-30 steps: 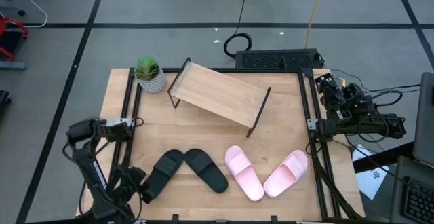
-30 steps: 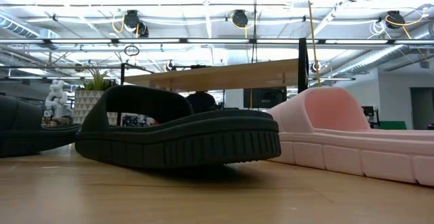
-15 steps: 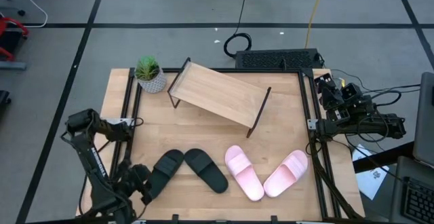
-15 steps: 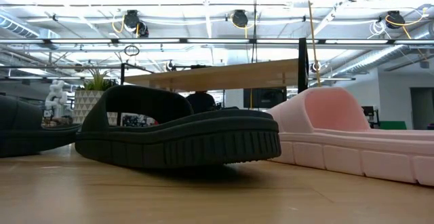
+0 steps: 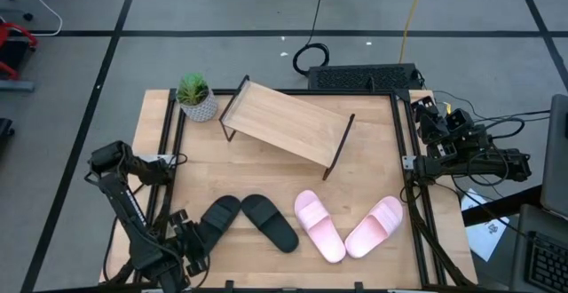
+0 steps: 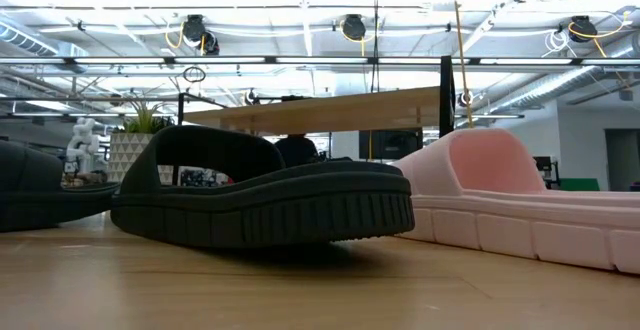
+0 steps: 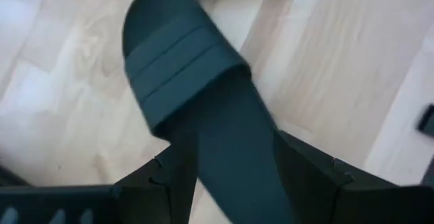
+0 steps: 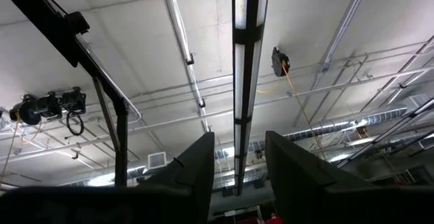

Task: Pick and place slides into the shelf
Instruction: Put the left black slipper on the shelf

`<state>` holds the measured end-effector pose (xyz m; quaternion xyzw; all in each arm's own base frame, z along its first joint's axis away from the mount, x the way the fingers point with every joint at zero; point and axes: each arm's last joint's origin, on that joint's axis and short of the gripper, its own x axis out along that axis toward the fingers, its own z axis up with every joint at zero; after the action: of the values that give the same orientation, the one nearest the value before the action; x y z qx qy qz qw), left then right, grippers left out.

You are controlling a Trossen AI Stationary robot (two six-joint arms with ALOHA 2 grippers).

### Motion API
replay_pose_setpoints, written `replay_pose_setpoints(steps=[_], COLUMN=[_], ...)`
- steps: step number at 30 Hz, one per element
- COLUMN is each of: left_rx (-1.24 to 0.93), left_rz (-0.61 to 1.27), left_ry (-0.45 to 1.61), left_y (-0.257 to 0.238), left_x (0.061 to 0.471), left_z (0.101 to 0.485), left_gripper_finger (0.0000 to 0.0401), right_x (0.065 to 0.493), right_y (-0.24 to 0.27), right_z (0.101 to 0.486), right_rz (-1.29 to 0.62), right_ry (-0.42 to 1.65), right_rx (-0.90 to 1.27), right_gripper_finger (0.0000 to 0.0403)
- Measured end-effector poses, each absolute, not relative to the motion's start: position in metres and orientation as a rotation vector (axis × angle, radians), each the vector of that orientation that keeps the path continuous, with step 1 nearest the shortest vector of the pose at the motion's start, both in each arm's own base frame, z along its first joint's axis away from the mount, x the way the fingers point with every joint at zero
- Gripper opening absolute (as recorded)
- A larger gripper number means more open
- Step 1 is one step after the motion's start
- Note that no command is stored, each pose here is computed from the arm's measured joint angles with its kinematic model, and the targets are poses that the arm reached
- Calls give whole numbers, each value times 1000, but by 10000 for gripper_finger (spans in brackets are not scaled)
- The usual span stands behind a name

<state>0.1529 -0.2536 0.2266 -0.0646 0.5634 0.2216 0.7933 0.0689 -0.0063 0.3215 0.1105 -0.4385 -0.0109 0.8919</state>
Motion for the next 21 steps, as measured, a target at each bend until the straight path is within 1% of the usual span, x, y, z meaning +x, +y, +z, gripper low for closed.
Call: replay_pose_setpoints(steps=[8,14,21], left_rx=[-28,39,42], left_rz=[530,446,452], left_ry=[1218,1237,1226], left_y=[-244,-245,-242], left_x=[149,150,154], left_z=[224,216,215], left_gripper_finger=[191,191,191], right_x=[71,71,71], right_y=[-6,-6,-6], right_z=[320,320,320], right_rz=[-45,-44,-44], right_ry=[-886,-882,-883], right_rx=[192,194,194], right_gripper_finger=[121,121,121])
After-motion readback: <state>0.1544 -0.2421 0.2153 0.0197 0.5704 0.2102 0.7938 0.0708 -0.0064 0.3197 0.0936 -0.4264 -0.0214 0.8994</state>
